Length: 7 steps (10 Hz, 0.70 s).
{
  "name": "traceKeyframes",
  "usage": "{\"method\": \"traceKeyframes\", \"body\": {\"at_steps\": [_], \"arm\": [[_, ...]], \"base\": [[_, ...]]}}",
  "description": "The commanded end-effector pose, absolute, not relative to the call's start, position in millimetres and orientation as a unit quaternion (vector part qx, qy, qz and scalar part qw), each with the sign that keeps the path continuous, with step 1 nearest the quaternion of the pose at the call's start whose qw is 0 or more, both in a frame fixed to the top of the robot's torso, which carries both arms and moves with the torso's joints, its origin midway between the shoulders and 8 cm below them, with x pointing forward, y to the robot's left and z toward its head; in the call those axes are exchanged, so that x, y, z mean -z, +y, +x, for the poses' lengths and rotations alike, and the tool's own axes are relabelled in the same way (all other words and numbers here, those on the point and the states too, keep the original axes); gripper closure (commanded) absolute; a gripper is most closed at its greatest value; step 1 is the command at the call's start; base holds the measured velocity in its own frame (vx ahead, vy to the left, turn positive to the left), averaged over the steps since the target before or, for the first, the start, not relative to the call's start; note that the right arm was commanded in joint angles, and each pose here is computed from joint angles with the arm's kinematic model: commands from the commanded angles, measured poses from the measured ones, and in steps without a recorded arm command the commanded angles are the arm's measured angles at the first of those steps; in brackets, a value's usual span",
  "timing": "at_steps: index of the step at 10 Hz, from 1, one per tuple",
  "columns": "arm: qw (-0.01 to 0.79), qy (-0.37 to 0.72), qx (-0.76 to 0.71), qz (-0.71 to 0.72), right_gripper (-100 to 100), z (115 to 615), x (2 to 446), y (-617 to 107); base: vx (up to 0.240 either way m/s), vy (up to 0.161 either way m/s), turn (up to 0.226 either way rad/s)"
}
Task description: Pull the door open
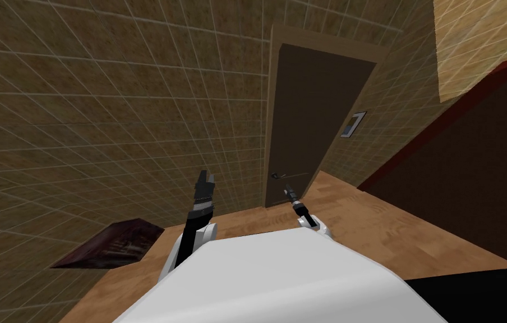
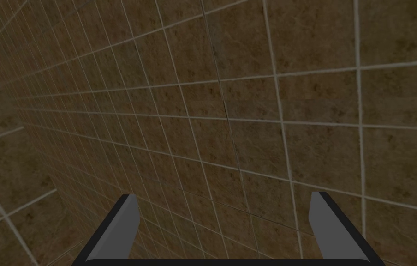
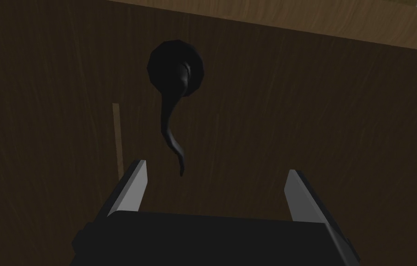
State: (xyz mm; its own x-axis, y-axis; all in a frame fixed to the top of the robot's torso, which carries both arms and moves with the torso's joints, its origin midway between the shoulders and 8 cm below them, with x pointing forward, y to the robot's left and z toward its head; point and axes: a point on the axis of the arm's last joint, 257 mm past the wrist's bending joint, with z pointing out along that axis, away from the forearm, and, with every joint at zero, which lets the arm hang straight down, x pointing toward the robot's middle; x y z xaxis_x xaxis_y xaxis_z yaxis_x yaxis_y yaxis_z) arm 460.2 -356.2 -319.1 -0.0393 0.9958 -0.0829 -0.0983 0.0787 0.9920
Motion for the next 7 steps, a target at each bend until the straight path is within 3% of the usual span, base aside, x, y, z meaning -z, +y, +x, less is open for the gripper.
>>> {"method": "traceKeyframes", "body": {"at_steps": [1, 7], "arm": [[0.53, 0.511, -0.507, 0.448, -100, 460.8, 326.6, -362.6], [0.521, 0.528, -0.48, 0.468, -100, 457.1, 353.5, -390.2]], "base": [[0.036, -0.028, 0.066], [0.058, -0.041, 0.092]]}}
